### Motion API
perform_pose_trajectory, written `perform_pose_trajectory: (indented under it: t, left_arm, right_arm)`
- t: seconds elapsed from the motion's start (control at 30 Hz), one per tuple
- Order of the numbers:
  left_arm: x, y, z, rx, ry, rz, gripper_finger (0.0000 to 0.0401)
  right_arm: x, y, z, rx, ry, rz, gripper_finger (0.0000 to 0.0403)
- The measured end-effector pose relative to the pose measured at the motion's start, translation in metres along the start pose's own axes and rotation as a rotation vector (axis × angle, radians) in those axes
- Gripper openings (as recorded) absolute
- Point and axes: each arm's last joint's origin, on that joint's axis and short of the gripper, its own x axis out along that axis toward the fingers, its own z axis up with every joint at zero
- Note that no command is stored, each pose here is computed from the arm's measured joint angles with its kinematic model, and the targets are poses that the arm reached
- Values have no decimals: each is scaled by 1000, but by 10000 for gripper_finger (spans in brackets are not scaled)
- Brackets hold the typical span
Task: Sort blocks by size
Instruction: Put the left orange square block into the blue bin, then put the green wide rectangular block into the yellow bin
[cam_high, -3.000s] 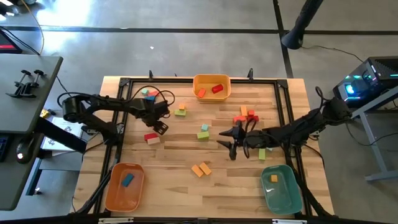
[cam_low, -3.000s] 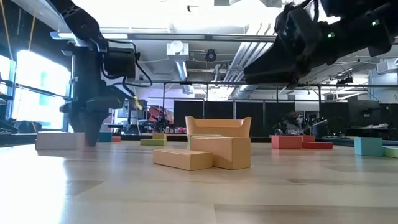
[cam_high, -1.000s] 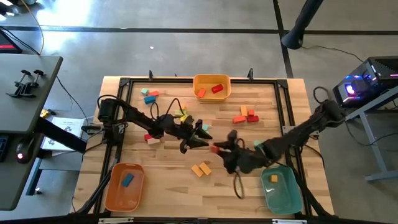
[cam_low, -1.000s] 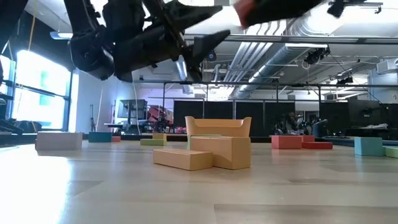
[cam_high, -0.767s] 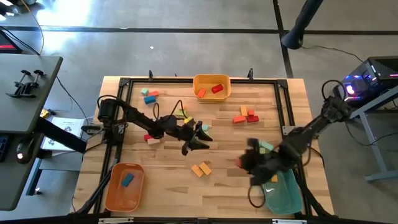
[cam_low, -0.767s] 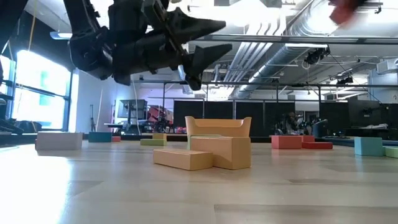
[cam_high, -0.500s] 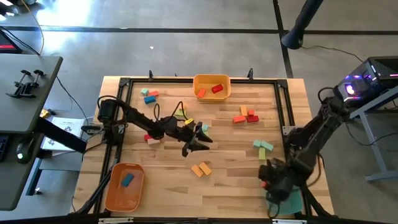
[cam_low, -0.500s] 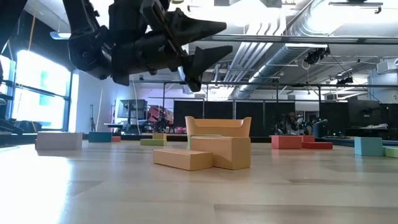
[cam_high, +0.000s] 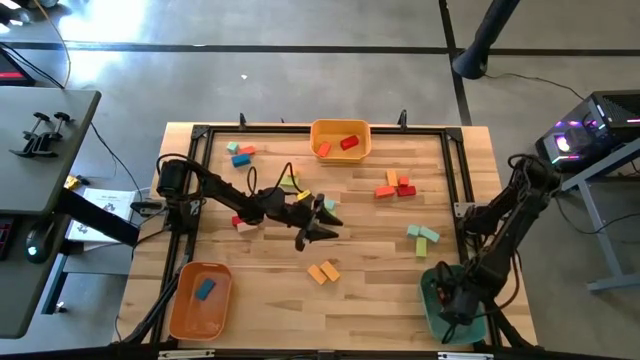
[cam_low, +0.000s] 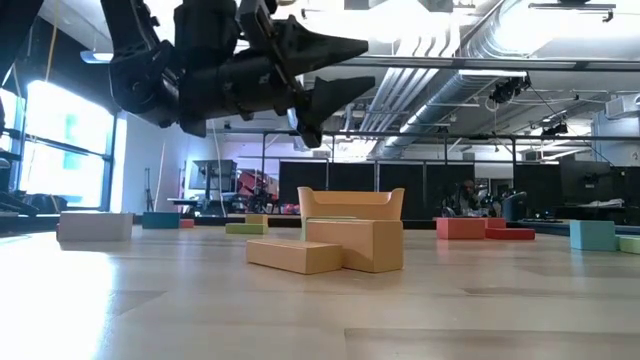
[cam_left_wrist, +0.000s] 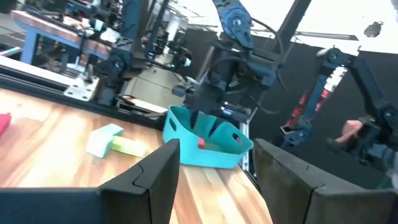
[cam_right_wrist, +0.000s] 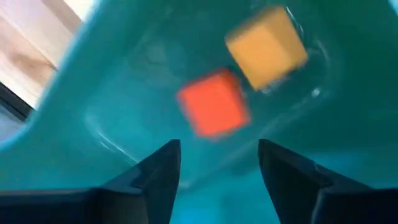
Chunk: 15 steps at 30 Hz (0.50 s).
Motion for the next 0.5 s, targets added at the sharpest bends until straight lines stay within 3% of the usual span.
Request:
perform_pose_trajectory:
  t: [0.23,0.37,0.5]
  left_arm:
    - [0,2,1,1,-26,53,190]
    - [0,2,1,1,-41,84,190]
    - [0,3,1,-2,-43,88,190]
  right_arm:
    - [-36,12,-7,-82,-55,-15,222]
    - [-62,11,-3,-164,-336,-80,223]
    - [-69,3,21,-114,-557,-188,224]
